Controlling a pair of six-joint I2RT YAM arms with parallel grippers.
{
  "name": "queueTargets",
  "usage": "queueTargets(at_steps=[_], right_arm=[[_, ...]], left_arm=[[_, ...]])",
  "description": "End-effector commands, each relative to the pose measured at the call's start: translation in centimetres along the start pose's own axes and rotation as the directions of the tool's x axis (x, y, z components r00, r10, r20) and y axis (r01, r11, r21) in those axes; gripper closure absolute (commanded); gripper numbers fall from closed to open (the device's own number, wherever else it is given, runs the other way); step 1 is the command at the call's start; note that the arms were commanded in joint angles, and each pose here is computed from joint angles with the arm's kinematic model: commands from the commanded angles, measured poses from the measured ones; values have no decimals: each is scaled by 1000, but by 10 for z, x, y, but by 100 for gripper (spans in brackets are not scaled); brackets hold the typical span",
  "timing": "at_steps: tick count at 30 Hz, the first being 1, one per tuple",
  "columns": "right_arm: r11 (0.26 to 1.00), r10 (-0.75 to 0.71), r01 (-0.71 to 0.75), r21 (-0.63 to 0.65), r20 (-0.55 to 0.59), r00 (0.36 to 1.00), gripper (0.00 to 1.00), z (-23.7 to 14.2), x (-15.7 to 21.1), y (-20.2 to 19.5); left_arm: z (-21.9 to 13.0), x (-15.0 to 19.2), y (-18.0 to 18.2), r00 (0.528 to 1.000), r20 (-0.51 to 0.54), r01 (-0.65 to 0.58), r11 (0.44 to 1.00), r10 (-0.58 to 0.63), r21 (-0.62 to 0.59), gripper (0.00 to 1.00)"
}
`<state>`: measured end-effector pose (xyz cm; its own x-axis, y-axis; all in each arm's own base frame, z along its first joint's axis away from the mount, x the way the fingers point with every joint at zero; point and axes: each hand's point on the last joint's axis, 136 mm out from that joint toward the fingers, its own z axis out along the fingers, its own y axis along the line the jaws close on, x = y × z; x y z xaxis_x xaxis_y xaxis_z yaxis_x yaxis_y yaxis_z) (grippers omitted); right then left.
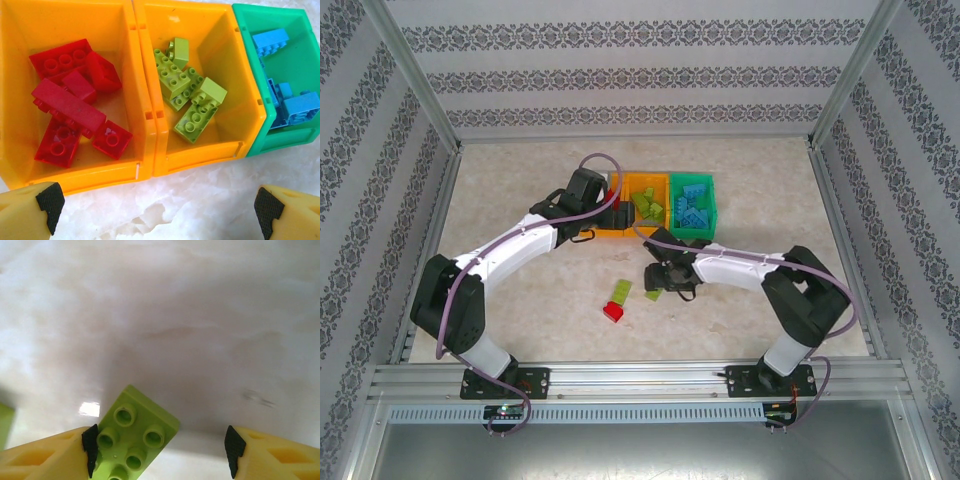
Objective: Sort the legos into containers by color
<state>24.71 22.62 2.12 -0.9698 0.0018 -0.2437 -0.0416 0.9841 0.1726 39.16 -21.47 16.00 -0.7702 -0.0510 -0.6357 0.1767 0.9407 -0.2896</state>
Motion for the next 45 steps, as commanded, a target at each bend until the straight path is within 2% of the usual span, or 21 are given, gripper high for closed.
queueTargets(at_steps=[1,5,10,15,20,22,27,31,38,42,45], right_arm=[[1000,-9,9,6,20,1000,29,-13,1,-5],[1000,7,-6,-30,31,999,27,-20,-1,11],[993,117,-118,-19,-30,993,25,-9,10,12],[980,196,-195,33,-66,978,24,6,20,2],[977,213,-211,36,-92,973,26,15,16,7],[978,208,-204,48,-109,972,31,19,16,8],[978,193,-176,114,-167,967,50,29,29,-5],[980,177,-159,119,-158,971,63,25,25,-8],[995,103,-103,-8,-14,995,70,-19,-36,18],[989,118,-111,-95,70,991,70,-47,-81,28],[981,140,-123,-147,113,984,70,-59,-115,33]], left_arm=[[-10,-2,11,999,17,28,999,-28,-32,1],[-13,2,14,1000,14,28,999,-27,-45,1],[-20,14,22,1000,-15,-17,997,16,-70,0],[-24,41,34,994,-78,-81,992,73,-93,0],[-28,63,43,990,-110,-99,989,87,-109,0],[-29,69,46,989,-118,-100,988,86,-115,0],[-35,77,51,987,-129,-118,983,101,-137,0],[-38,83,47,977,-144,-173,976,154,-131,0],[-30,112,28,919,-243,-340,936,311,-89,0],[-26,133,15,866,-305,-434,898,396,-65,0],[-22,150,4,836,-349,-459,888,423,-24,0]])
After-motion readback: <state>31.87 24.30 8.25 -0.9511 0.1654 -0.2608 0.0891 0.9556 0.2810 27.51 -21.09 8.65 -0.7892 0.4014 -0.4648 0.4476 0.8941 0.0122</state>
